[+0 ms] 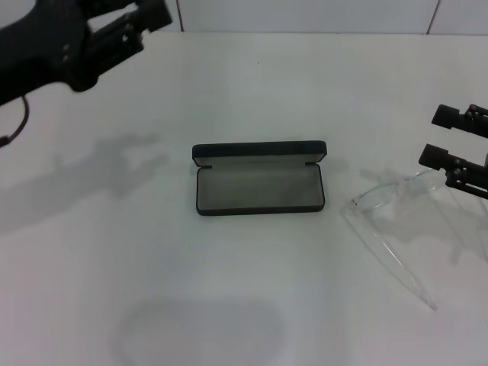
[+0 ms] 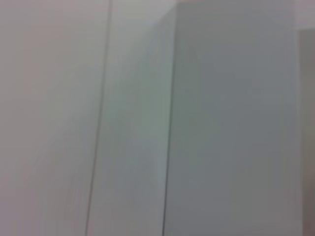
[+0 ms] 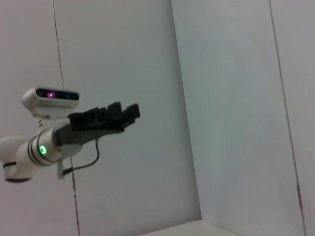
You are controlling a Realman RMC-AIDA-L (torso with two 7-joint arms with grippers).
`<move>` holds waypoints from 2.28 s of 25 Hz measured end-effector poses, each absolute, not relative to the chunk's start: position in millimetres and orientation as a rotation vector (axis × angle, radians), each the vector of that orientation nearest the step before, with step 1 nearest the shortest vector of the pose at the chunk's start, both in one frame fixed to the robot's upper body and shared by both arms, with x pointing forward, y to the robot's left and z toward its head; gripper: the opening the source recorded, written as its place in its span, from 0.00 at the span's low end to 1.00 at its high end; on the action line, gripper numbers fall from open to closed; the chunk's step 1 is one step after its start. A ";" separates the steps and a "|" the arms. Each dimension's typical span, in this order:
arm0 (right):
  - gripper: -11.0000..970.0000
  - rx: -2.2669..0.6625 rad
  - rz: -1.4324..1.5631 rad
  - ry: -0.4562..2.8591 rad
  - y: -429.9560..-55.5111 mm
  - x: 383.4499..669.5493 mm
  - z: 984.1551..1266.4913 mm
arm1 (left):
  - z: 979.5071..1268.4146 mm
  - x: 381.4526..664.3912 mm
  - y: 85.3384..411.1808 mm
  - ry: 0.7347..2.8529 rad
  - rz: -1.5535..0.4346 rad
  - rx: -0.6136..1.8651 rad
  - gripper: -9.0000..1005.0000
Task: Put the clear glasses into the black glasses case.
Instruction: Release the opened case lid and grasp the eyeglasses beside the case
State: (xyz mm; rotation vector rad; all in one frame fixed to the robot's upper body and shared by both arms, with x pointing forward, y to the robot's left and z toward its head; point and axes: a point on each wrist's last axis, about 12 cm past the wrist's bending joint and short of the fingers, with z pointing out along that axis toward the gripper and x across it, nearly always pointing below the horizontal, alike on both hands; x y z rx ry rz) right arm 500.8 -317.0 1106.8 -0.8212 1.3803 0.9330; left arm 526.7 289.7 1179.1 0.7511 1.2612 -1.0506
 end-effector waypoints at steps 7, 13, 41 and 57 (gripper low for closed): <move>0.62 -0.789 0.940 1.401 -319.2 502.8 1107.6 | 1160.1 500.4 303.3 1.307 -0.972 0.870 0.55; 0.62 -0.816 0.972 1.485 -330.5 512.9 1130.8 | 1146.0 484.6 314.4 1.309 -0.894 0.868 0.67; 0.61 -1.834 0.079 2.017 -243.6 575.4 1298.0 | 1128.9 467.8 348.9 1.468 -0.904 0.847 0.86; 0.61 -1.965 0.134 2.090 -224.7 593.7 1246.7 | 1123.3 443.8 361.0 1.639 -1.011 1.016 0.86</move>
